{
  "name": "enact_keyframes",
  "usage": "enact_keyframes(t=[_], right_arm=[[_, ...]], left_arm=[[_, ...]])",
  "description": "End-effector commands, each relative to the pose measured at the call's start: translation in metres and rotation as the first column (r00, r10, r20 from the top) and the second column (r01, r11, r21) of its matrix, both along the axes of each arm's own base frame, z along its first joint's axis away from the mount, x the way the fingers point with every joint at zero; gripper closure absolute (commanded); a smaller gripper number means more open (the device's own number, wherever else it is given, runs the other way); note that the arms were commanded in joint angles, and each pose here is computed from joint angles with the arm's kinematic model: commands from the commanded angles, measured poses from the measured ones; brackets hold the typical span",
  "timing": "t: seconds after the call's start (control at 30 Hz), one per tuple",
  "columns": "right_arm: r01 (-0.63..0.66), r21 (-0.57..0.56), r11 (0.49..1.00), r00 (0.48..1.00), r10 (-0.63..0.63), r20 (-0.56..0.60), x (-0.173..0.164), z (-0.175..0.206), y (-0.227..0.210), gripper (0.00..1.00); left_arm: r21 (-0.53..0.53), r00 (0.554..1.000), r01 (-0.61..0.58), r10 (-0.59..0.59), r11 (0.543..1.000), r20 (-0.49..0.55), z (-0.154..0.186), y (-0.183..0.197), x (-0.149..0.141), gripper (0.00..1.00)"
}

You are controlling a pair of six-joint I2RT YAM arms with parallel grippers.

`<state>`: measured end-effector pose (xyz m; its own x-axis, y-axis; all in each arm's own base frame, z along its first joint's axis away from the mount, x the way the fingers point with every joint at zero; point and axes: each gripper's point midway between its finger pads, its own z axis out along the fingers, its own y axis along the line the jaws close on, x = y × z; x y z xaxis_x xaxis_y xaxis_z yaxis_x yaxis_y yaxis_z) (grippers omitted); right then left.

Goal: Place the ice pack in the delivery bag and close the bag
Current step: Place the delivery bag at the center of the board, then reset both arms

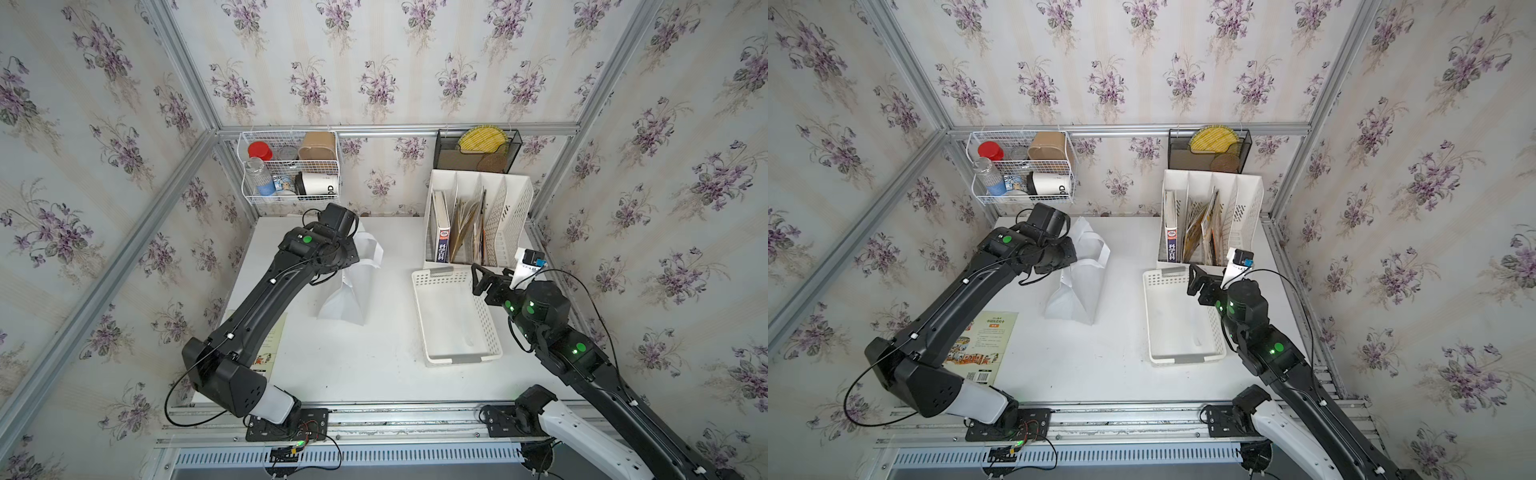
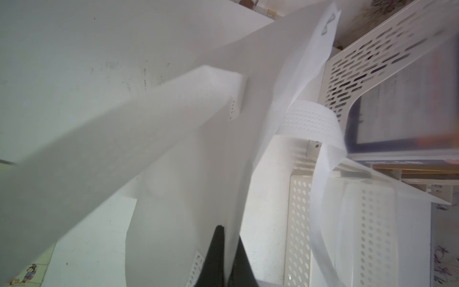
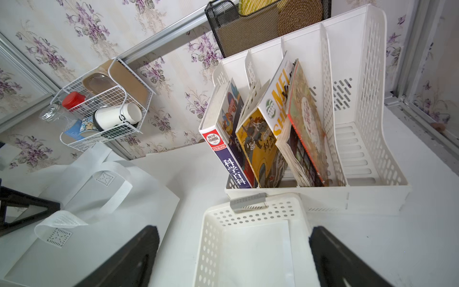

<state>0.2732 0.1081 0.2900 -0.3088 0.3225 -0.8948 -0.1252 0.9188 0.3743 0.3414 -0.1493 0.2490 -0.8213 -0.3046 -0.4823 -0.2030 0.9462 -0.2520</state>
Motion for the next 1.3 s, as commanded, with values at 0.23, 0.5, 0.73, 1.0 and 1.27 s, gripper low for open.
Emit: enact_keyframes(t=[0.23,0.5,0.73,1.0,1.27], right_arm=[[0.043,-0.047,0.998,0.997,-0.046,-0.06,-0.002,-0.036,-0.01,0.0],[0.009,-0.027,1.0,0.998,-0.01,-0.055,-0.003,-0.039,-0.004,0.0],[-0.033,-0.015,0.999,0.999,0.033,-0.024,-0.006,-0.021,0.002,0.0],[-0.11,0.007,0.994,0.994,0.11,-0.014,-0.016,-0.003,0.011,0.0],[-0.115,0.026,0.993,0.99,0.112,0.089,-0.026,0.028,0.005,0.0]], left_arm=[[0.037,0.995,-0.091,0.092,0.995,-0.04,-0.049,0.033,-0.001,1.0],[0.044,0.995,-0.056,0.059,0.997,-0.078,-0.054,0.034,-0.009,0.98],[-0.104,0.992,0.12,-0.115,0.987,0.053,0.013,0.002,-0.008,0.51],[-0.27,0.934,0.237,-0.142,0.933,0.329,0.116,-0.014,-0.023,0.24],[-0.283,0.784,0.425,-0.194,0.86,0.59,0.198,-0.02,-0.05,0.2]])
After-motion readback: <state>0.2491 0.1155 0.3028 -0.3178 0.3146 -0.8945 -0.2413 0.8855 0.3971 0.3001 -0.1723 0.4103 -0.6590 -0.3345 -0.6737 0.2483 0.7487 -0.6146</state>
